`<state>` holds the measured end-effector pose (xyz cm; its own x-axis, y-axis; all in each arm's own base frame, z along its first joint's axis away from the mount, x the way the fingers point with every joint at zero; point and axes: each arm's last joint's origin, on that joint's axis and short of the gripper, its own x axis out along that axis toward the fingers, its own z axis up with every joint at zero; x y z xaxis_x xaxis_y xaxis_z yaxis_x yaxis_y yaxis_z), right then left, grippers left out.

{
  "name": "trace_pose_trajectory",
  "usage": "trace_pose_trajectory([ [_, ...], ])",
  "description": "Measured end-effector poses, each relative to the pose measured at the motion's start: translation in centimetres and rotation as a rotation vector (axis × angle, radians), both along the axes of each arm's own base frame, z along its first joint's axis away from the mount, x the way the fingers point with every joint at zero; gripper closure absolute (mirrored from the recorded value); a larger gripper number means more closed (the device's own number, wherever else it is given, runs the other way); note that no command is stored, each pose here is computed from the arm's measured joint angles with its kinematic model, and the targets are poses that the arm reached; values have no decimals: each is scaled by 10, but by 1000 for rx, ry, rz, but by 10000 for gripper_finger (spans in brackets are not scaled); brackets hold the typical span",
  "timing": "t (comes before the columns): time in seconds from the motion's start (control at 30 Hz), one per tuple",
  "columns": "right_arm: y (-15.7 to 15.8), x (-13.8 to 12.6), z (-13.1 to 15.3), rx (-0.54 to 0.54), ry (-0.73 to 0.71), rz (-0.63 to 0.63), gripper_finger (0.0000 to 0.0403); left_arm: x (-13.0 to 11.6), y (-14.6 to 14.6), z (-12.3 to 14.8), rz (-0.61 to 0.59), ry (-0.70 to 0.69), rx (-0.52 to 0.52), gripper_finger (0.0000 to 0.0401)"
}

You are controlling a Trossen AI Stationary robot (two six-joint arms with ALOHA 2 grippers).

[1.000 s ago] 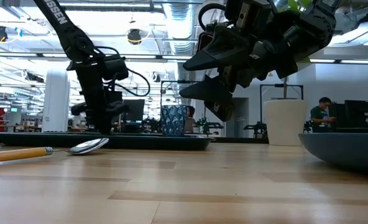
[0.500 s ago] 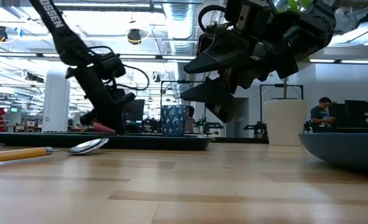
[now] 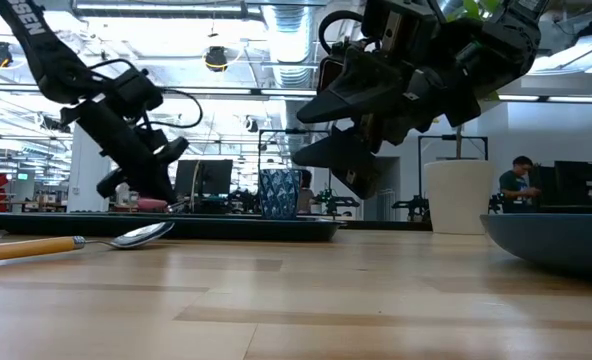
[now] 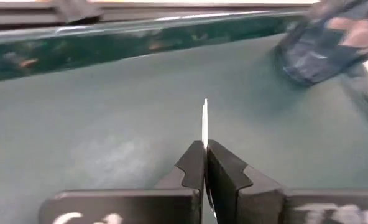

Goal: Pick and place plate/cup/fork/spoon on tray
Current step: Put the pink fork on the black tray to the bottom left of the blue glass

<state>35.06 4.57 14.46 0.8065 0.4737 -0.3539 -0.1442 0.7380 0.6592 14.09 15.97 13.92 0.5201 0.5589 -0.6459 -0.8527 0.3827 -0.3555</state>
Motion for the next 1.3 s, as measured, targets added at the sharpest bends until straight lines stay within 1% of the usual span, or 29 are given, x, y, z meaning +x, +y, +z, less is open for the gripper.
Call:
trace_pose_trajectory([
  [0.13, 0, 0, 0, -7, -2, -18, 191, 0, -2, -4, -2, 19, -14, 401],
  [0.2, 0, 0, 0, -4, 0, -19, 191, 1, -5, -10, 0, 60, -40, 401],
  [0.37, 3, 0, 0, -4, 1, -16, 191, 2, -6, -17, 7, 111, -54, 401],
  [0.6, 4, 0, 0, -4, 2, -15, 191, 2, -5, -20, 18, 131, -67, 397],
  [0.73, 4, 0, 0, -5, 2, -15, 191, 1, -6, -22, 20, 148, -79, 367],
  [0.97, 4, 0, 0, -5, 2, -15, 191, 0, -9, -23, -2, 153, -106, 277],
  [1.07, 4, 0, 0, -5, 2, -15, 191, -1, -10, -21, 3, 144, -122, 245],
  [1.17, 4, 0, 0, -5, 2, -15, 191, -3, -12, -19, 17, 137, -135, 227],
  [1.3, 4, 0, 0, -5, 2, -15, 191, -4, -12, -11, 24, 163, -122, 221],
])
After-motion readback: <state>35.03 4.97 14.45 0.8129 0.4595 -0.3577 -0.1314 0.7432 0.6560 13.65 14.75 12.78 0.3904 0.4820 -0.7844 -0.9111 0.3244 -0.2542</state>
